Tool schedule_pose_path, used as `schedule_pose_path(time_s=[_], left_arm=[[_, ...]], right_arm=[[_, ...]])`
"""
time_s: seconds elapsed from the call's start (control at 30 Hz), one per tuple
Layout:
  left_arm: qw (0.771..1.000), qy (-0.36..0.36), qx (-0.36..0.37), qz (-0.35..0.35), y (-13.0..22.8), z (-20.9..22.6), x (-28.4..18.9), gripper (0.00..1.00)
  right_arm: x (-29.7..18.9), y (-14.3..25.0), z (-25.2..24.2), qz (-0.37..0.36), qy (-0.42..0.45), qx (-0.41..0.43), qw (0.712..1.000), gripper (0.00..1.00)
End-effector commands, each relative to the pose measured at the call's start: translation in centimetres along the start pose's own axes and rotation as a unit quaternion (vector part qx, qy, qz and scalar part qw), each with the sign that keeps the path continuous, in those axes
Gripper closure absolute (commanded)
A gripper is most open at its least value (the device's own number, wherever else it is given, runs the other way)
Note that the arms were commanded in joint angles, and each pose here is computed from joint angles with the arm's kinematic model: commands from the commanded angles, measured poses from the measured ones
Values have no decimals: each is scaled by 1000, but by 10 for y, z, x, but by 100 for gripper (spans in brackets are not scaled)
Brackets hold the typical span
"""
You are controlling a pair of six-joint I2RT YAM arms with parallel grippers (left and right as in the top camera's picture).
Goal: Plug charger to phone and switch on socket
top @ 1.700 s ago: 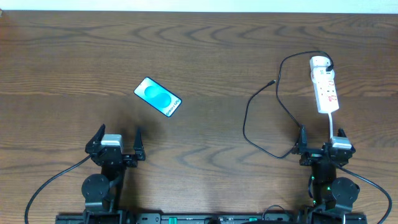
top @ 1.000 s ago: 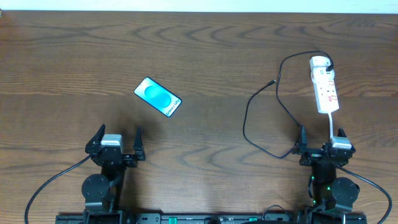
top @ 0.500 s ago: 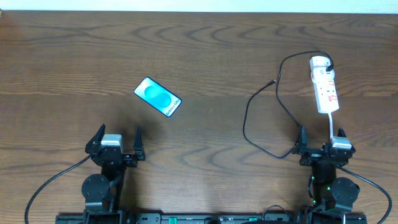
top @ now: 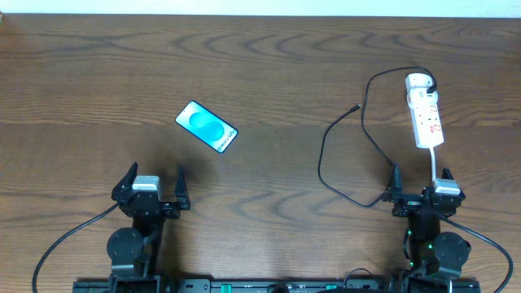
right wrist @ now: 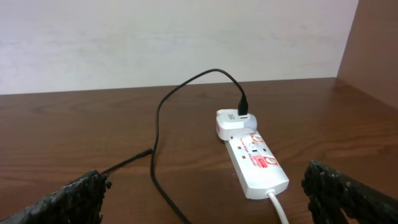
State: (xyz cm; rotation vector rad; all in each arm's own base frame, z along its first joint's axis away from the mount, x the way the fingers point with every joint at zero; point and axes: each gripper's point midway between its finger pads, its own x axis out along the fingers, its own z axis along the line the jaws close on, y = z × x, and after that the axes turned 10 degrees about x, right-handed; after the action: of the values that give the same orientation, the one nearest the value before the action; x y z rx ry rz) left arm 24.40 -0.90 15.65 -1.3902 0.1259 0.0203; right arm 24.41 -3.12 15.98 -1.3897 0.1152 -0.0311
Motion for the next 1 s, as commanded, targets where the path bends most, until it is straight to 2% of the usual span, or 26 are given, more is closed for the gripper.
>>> schedule_pose_path(time_s=[0.0,0.23,0.43,0.5,0.6,0.7,0.83,0.97], left_arm=[[1000,3,4,-7,3,-2,2,5],[986,-27,16,-161,-72,11,-11,5],[952,-59,40,-299,-136,21,-44,5],[939,-93,34,-330,-152,33,-57,5],[921,-142,22,-361,-173,51,-75,5],[909,-160,18,-386,-194,59,-88,5],[902,-162,18,-399,-220,63,-92,5],[905,-161,18,-393,-249,69,-81,5]], right_arm=[[0,1,-1,0,4,-5,1000,1],[0,1,-1,0,3,-5,1000,1],[0,1,-1,0,3,-5,1000,1],[0,1,-1,0,3,-5,1000,1],[0,1,-1,0,3,-5,1000,1],[0,1,-1,0,3,-5,1000,1],[0,1,-1,0,3,-5,1000,1],[0,1,-1,0,3,-5,1000,1]])
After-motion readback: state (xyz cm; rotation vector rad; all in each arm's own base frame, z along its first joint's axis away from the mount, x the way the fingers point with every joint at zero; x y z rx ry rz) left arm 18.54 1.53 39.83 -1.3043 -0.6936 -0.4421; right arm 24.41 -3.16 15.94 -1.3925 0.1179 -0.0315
